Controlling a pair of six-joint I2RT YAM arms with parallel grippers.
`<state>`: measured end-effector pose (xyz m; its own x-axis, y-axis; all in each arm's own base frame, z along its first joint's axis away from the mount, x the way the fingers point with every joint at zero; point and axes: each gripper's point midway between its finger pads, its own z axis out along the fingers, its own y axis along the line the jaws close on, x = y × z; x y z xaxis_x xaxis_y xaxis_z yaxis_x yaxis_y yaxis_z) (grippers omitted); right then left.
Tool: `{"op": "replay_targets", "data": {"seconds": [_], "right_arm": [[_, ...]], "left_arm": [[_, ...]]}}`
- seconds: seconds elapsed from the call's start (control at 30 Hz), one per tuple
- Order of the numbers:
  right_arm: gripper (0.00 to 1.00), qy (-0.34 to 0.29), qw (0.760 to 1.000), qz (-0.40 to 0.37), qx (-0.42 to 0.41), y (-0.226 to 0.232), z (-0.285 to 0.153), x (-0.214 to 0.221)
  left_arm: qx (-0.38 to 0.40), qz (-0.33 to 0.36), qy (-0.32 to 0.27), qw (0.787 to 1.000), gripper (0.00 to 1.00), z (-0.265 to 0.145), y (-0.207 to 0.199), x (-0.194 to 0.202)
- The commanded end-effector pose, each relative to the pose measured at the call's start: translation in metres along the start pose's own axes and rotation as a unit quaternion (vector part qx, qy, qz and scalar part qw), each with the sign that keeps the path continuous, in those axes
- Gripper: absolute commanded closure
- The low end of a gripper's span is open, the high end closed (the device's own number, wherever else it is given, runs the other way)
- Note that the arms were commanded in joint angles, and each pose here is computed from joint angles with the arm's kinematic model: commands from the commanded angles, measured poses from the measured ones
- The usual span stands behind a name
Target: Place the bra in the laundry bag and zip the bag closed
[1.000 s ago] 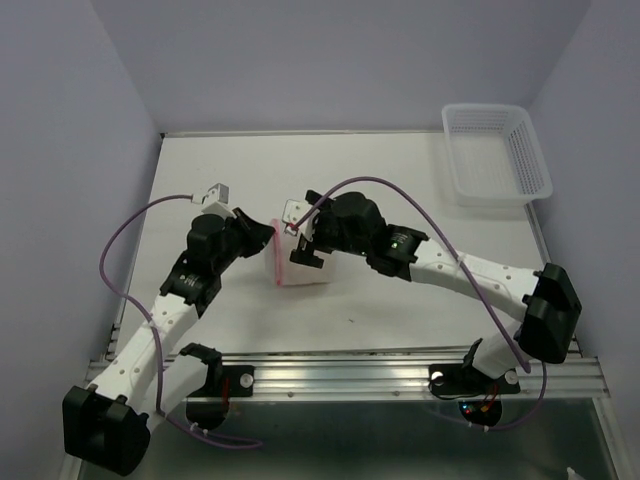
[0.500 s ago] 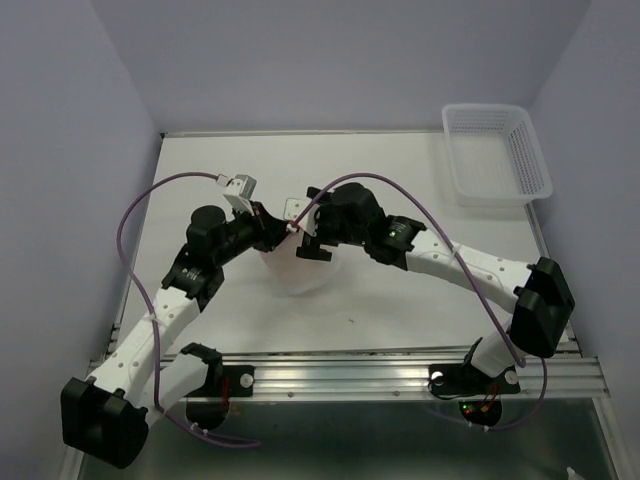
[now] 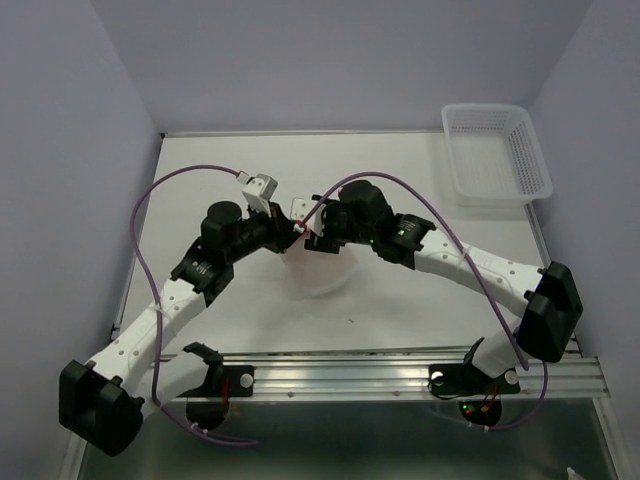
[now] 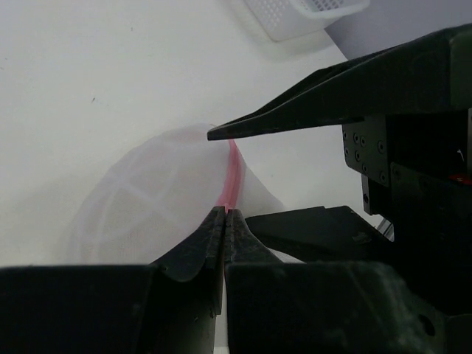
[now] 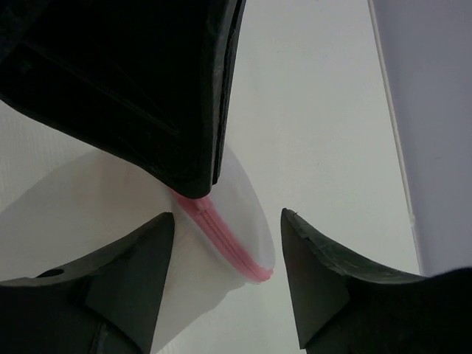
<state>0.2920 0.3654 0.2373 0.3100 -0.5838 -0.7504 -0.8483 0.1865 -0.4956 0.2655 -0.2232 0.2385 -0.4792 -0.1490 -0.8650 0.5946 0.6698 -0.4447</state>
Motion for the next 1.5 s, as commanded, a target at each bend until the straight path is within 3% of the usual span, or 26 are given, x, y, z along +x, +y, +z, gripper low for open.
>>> {"op": "replay_targets", "data": {"seconds": [0.0, 0.07, 0.13, 0.4, 0.7, 0.87, 1.1, 1.37, 1.47], "right_arm": [[0.42, 0.008, 1.0, 0.012, 0.001, -0.003, -0.003, 0.008], [0.53, 0.005, 1.0, 0.015, -0.007, 0.001, -0.004, 0.008], [0.55, -0.004, 1.0, 0.014, -0.017, 0.004, -0.007, 0.008], [0.45, 0.009, 0.999, 0.001, -0.034, 0.01, 0.002, 0.018], [0.48, -0.016, 0.997, -0.03, -0.068, 0.022, 0.0, 0.012], [0.64, 0.002, 0.996, -0.026, -0.082, 0.029, 0.004, 0.021], [0.73, 0.026, 0.996, -0.024, -0.085, 0.031, 0.002, 0.032], [0.99, 0.034, 0.997, -0.021, -0.061, 0.019, -0.005, 0.033], [0.99, 0.045, 0.998, -0.019, -0.038, 0.009, -0.008, 0.037]], "left_arm": [[0.01, 0.035, -0.046, 0.998, 1.0, -0.006, -0.013, -0.029], [0.006, 0.034, -0.045, 0.998, 1.0, -0.006, -0.011, -0.027], [0.007, 0.036, -0.043, 0.998, 1.0, -0.005, -0.012, -0.026], [0.015, 0.049, -0.037, 0.998, 1.0, -0.003, -0.016, -0.024], [0.04, 0.068, -0.014, 0.997, 1.0, 0.008, -0.024, -0.015], [0.042, 0.073, -0.02, 0.996, 1.0, 0.005, -0.026, -0.016], [0.034, 0.073, -0.038, 0.996, 1.0, -0.003, -0.026, -0.021], [-0.011, 0.051, -0.048, 0.997, 1.0, -0.008, -0.013, -0.022], [-0.045, 0.025, -0.054, 0.997, 1.0, -0.015, -0.002, -0.018]]}}
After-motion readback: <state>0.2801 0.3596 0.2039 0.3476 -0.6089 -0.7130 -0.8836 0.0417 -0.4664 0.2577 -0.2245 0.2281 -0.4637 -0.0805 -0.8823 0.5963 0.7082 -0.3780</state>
